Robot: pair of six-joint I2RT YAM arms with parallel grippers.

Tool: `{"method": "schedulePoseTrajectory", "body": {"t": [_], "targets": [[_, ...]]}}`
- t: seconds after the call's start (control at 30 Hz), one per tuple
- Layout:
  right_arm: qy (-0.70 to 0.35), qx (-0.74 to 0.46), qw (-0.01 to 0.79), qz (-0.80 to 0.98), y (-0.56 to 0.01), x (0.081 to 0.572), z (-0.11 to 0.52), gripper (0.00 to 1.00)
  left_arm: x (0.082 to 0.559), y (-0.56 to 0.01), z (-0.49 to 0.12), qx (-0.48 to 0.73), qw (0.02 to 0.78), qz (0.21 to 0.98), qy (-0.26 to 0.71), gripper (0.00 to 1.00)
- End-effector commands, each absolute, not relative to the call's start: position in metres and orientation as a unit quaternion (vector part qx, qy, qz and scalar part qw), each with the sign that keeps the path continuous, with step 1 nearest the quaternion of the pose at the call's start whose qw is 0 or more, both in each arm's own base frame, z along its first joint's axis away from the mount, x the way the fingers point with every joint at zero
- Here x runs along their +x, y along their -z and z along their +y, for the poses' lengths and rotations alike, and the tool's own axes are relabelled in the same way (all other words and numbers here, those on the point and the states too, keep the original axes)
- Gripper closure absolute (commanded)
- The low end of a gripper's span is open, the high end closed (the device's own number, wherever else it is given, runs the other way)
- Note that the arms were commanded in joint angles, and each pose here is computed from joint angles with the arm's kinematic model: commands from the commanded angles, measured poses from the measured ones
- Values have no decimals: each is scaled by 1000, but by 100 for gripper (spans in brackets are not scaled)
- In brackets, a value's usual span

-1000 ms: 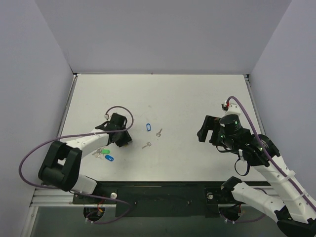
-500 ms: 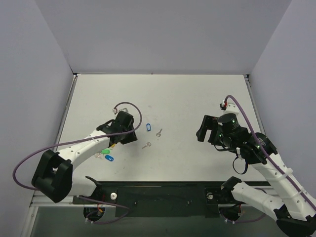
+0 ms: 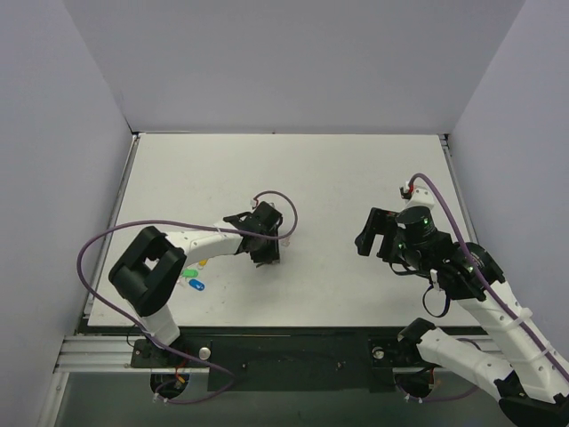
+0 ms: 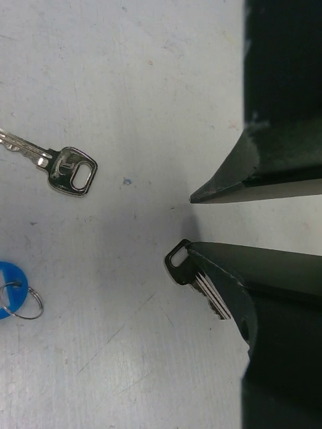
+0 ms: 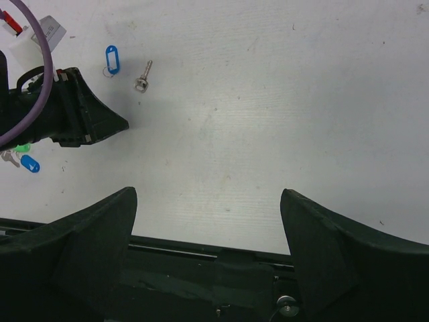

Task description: Remove the keys from the keyring

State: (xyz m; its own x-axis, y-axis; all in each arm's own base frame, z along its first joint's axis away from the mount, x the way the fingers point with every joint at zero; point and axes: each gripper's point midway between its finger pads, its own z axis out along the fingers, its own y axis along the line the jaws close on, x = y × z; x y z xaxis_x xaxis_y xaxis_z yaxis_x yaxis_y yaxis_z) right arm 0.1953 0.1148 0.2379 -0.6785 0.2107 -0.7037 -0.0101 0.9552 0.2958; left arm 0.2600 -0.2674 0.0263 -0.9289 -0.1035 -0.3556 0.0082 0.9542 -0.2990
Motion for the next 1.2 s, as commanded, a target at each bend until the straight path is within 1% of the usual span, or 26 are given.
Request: {"method": "schedulePoseTrajectory", "body": {"t": [0.0, 0.17, 0.3, 0.57, 0.77, 0.93, 1.03, 1.17], "targets": [[-129, 67, 403, 904, -241, 196, 108, 17, 274, -40, -282, -26, 206, 963, 172, 61], [-128, 66, 403, 904, -242, 196, 108, 17, 272, -28, -265, -30, 199, 971, 131, 61], [-128, 65, 404, 903, -242, 196, 108, 17, 267, -15, -238, -44, 186, 976, 104, 62], [-127, 67, 401, 905, -240, 197, 109, 17, 256, -15, -156, -108, 183, 975, 70, 62], [-134, 65, 400, 904, -241, 198, 112, 17, 245, -33, -102, -158, 203, 966, 33, 62], [-137, 65, 399, 904, -241, 199, 114, 17, 258, -75, -97, -145, 260, 954, 28, 62], [-138, 66, 399, 904, -241, 199, 114, 17, 273, -111, -118, -114, 305, 944, 42, 61], [-143, 66, 398, 904, -242, 199, 116, 17, 292, -128, -157, -74, 322, 940, 88, 61]]}}
